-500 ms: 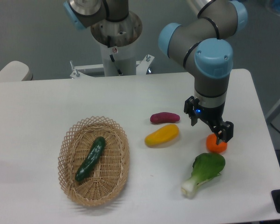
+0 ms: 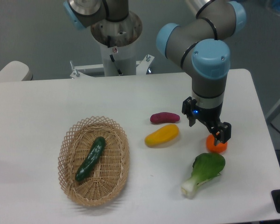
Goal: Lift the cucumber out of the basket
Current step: 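Lift the gripper from beside the orange and swing toward the basket, then lower the open gripper over the green cucumber in the basket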
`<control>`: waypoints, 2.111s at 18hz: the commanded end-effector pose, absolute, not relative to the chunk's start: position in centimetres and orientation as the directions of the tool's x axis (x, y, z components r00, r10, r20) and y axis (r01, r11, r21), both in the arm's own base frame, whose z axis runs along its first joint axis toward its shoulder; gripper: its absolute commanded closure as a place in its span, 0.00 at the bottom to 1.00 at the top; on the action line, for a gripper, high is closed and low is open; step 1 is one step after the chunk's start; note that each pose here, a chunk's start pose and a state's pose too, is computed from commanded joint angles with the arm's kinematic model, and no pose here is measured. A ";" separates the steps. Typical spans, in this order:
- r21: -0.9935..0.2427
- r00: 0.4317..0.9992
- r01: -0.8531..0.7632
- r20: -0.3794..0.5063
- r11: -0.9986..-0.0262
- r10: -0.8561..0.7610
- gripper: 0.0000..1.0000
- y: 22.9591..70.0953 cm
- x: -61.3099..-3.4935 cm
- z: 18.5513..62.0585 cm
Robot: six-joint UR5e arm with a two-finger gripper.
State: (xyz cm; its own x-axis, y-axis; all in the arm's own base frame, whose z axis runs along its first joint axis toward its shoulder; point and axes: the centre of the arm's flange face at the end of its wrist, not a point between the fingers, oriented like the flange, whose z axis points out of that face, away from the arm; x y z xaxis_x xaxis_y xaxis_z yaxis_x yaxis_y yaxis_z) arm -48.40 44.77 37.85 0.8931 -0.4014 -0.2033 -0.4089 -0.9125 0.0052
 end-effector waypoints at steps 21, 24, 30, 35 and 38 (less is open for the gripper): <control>-0.059 0.992 0.114 -0.055 -0.992 0.117 0.00 57.2 -24.4 29.3; -0.055 0.996 0.065 -0.062 -0.996 0.069 0.00 58.6 -22.4 26.6; -0.038 0.998 0.015 -0.057 -0.999 0.017 0.00 60.3 -20.1 22.1; -0.020 0.999 -0.023 -0.050 -1.000 -0.022 0.00 60.4 -19.9 20.9; -0.017 0.998 -0.030 -0.048 -0.999 -0.030 0.12 60.6 -20.0 20.6</control>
State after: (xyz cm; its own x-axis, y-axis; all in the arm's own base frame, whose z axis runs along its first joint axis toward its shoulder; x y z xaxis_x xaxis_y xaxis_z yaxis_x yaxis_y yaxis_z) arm -20.05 60.61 20.55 0.9984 -0.0296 -0.0484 -0.0304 -0.9994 -0.0169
